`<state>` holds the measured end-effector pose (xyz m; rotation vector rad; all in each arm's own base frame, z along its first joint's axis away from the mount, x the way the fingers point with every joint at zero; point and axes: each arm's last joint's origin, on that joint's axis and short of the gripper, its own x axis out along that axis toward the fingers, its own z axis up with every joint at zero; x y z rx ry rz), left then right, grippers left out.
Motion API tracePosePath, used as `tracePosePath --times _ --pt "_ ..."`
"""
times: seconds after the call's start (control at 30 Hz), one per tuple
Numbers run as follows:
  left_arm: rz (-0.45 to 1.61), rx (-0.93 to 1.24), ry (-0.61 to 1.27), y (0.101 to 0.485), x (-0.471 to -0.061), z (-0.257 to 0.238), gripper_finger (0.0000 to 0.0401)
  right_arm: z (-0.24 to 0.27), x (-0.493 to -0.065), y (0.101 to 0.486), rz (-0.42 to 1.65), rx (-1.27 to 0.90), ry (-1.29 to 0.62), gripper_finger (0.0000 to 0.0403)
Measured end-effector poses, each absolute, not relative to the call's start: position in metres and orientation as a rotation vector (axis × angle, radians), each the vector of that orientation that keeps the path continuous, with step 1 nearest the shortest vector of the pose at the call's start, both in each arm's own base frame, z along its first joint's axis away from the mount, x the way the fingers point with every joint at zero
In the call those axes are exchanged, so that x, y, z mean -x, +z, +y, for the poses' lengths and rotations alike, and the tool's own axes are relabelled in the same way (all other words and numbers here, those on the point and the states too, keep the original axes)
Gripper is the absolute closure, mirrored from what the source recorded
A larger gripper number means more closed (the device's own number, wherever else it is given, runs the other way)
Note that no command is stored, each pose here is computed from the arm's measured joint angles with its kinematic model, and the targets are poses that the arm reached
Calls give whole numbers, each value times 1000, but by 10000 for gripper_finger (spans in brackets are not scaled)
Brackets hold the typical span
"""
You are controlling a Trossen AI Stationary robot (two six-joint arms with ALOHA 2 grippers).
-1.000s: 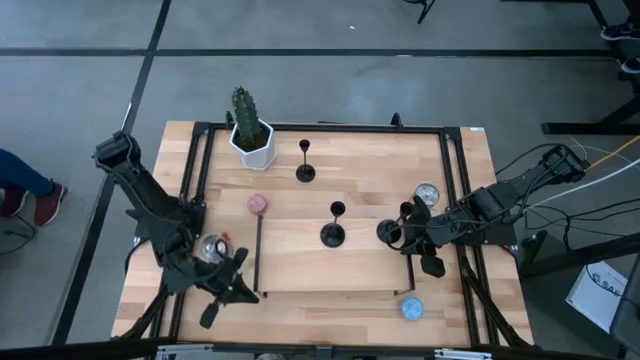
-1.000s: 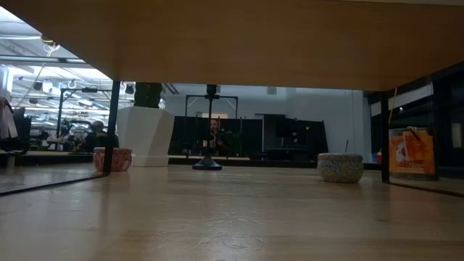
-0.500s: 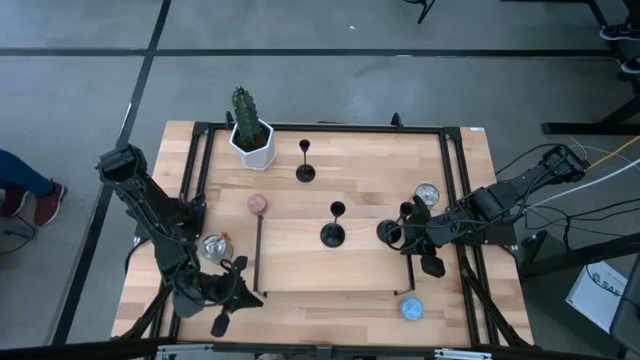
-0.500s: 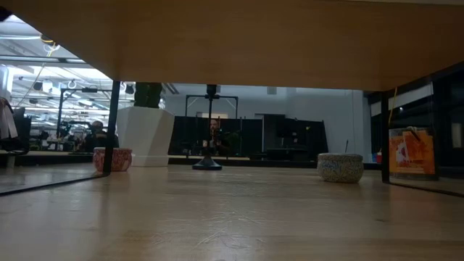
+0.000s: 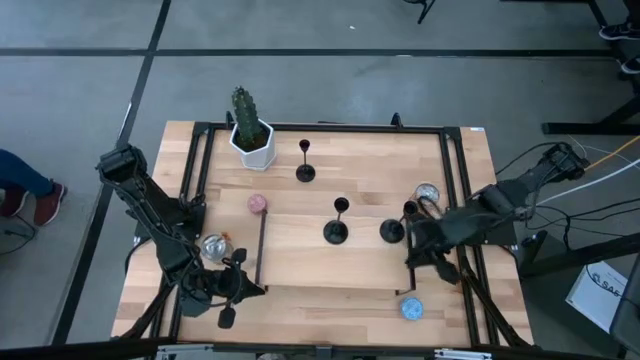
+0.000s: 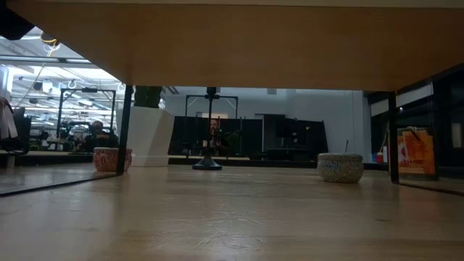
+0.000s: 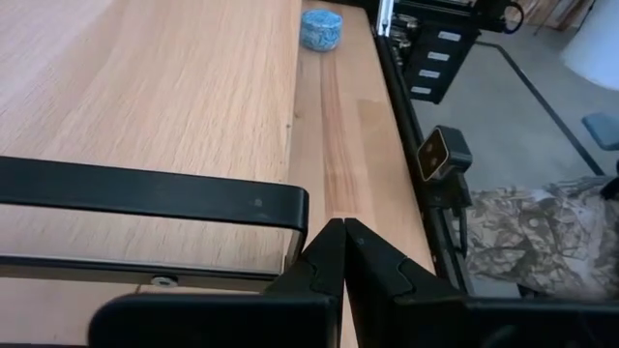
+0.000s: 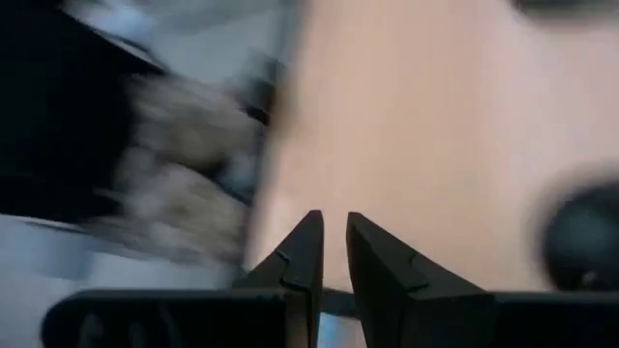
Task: Pick & Place candle stick holders
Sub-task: Adjust the shelf to the center of the table
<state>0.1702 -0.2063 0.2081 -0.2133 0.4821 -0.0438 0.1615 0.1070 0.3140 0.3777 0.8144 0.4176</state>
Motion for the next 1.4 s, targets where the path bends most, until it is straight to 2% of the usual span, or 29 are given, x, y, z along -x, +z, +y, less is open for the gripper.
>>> tracePosePath --times 0.17,0.23,0.47,0.7,1.03,1.4 --pt "481 212 -41 208 -170 -206 399 138 -148 328 739 -384 638 349" --pt "478 215 -40 208 -170 -206 400 153 -141 327 739 -376 651 349" --pt "467 222 -37 209 -171 -206 399 196 -131 292 813 -269 517 350" --pt "455 231 -31 210 -171 -207 400 217 -140 261 834 -221 347 350" --pt "442 222 -11 210 -171 -206 399 214 -142 250 827 -240 155 350" --pt "417 145 22 210 -172 -204 399 204 -139 244 842 -164 52 350"
